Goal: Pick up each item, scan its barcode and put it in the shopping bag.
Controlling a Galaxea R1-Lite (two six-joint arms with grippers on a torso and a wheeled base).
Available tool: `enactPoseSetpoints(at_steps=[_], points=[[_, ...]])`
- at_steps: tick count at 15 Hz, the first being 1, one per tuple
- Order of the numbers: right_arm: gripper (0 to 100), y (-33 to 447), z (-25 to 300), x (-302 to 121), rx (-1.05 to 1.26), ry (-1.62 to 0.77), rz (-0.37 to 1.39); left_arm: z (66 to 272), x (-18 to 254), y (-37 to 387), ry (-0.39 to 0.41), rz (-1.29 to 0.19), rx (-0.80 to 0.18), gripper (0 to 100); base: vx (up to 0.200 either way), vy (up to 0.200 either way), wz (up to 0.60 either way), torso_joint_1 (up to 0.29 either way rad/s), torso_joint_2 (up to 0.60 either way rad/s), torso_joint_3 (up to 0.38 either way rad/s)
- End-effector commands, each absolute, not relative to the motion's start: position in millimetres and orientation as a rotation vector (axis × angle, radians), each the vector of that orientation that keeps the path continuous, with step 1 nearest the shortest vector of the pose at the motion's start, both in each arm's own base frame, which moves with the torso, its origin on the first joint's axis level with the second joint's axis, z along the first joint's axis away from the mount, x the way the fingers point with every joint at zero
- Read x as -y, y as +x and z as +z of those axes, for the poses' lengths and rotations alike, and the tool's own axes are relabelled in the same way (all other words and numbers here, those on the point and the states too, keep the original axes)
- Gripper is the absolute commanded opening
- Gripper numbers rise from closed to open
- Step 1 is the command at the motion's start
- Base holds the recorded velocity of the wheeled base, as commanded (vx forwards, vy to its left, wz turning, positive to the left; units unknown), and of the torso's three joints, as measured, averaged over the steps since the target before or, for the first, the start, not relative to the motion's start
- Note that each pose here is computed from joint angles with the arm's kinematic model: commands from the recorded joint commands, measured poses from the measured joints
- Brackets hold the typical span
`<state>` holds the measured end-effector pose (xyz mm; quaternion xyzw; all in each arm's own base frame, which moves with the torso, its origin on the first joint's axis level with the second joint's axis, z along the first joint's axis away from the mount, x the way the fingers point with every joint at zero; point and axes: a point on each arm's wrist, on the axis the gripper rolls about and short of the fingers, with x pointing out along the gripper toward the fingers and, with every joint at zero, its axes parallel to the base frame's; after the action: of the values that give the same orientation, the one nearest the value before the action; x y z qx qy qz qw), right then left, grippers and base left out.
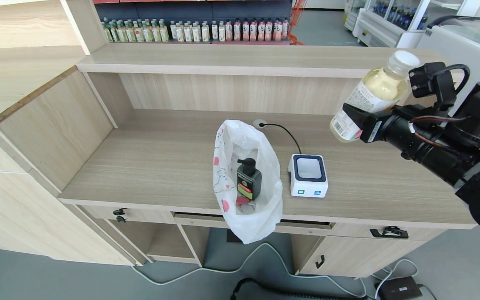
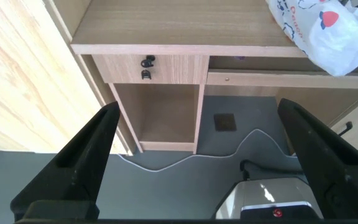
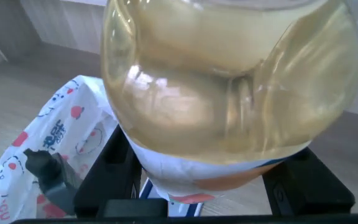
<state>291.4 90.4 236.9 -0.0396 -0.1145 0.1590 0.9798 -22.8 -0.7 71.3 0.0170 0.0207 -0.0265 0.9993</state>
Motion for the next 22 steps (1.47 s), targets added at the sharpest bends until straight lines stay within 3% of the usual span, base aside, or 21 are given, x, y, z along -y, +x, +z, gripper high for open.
enactPoseSetpoints(at_steps=[1, 4, 9, 12, 22], points=[[0, 293, 243, -92, 0.249, -0.068, 0.326, 71, 1, -23, 0.035, -0.053, -0.042, 100, 0.000, 0.200, 0.00, -0.002, 0.00, 0.007], [0, 306, 238, -94, 0.236, -0.068, 0.319, 71, 1, -23, 0.035, -0.053, -0.042, 100, 0.000, 0.000, 0.00, 0.000, 0.00, 0.000], [0, 340, 193, -104, 0.119, -0.083, 0.343, 71, 1, -23, 0.035, -0.053, -0.042, 100, 0.000, 0.000, 0.00, 0.000, 0.00, 0.000], [0, 346, 183, -112, 0.119, -0.086, 0.487, 71, 1, -23, 0.031, -0.053, -0.042, 100, 0.000, 0.000, 0.00, 0.000, 0.00, 0.000], [0, 372, 151, -94, 0.148, -0.099, 0.632, 71, 1, -23, 0.030, -0.053, -0.042, 100, 0.000, 0.000, 0.00, 0.000, 0.00, 0.000]])
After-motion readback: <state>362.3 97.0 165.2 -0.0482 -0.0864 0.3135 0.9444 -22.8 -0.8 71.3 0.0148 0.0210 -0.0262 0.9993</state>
